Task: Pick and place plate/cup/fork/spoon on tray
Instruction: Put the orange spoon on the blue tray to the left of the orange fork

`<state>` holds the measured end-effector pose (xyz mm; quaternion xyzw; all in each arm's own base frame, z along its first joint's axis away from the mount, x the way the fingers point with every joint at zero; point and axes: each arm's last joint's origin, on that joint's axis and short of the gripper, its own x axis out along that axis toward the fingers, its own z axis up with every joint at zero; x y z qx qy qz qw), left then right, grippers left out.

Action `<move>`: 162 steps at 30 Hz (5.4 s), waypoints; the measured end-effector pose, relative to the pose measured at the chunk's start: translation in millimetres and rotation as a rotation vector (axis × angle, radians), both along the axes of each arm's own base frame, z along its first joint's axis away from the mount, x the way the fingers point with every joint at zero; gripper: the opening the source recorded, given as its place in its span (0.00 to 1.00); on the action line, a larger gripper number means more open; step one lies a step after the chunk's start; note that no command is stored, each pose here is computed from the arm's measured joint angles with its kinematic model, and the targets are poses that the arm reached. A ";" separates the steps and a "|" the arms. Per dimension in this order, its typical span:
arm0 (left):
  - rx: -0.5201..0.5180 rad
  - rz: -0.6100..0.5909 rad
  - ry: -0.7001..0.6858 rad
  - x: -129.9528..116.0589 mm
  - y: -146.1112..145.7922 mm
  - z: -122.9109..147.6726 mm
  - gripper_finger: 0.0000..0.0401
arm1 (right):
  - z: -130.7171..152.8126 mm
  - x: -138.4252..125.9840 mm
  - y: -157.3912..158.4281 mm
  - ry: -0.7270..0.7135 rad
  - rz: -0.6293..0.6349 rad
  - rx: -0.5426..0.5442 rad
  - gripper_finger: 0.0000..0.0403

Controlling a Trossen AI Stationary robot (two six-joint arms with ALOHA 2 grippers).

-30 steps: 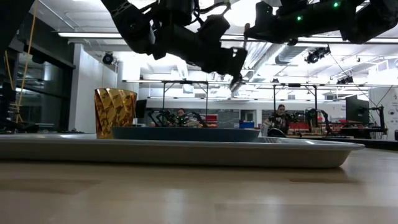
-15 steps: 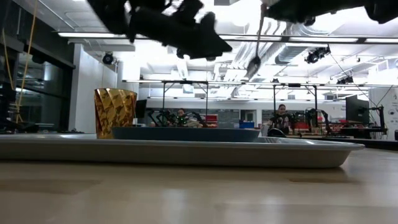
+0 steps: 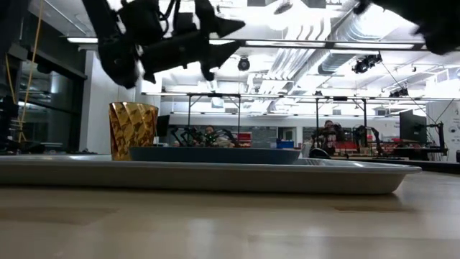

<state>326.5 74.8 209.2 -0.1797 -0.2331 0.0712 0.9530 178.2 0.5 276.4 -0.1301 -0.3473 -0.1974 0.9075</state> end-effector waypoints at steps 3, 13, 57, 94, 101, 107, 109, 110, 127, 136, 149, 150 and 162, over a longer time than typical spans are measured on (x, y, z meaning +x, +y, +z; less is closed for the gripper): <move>-0.047 -0.033 -0.015 15.5 -1.6 -7.2 0.54 | 18.2 18.6 -7.1 -0.042 0.003 -0.028 0.00; -0.012 -0.211 -0.041 35.8 -4.3 -5.7 0.54 | 31.5 65.7 -12.0 -0.004 -0.071 -0.054 0.00; 0.216 -0.022 -0.026 10.6 -10.0 13.6 0.34 | 23.5 72.8 -4.1 0.131 -0.029 -0.021 0.00; 0.170 0.270 0.476 -46.9 17.7 31.6 0.00 | 7.9 38.2 -5.5 0.763 -0.325 0.252 0.54; 0.238 0.323 1.000 -58.9 16.9 69.5 0.00 | 27.9 30.9 -4.3 1.080 -0.138 0.458 0.55; 0.310 0.330 1.167 -51.1 15.5 97.8 0.00 | 28.4 51.9 -6.8 1.222 -0.011 0.498 0.55; 0.332 0.320 1.192 -44.8 14.2 100.8 0.00 | 24.6 61.5 -10.6 1.244 -0.025 0.487 0.55; 0.344 0.317 1.188 -40.2 12.7 102.5 0.00 | 21.1 66.3 -12.8 1.257 -0.037 0.478 0.55; 0.509 0.317 1.111 12.9 -10.7 92.6 0.00 | 8.0 105.1 -45.9 1.151 -0.102 0.438 0.55; 0.520 0.325 1.101 12.8 -19.0 95.3 0.00 | -8.8 118.8 -51.5 1.185 -0.164 0.422 0.48; 0.513 0.318 1.131 11.7 -20.3 92.2 0.00 | -6.0 118.0 -53.3 1.183 -0.156 0.389 0.05; 0.513 0.316 1.132 11.6 -20.4 92.1 0.00 | -6.2 118.1 -53.0 1.187 -0.145 0.386 0.03; 0.594 0.359 1.162 8.2 -22.4 98.7 0.14 | -11.0 112.6 -58.4 1.253 -0.188 0.400 0.00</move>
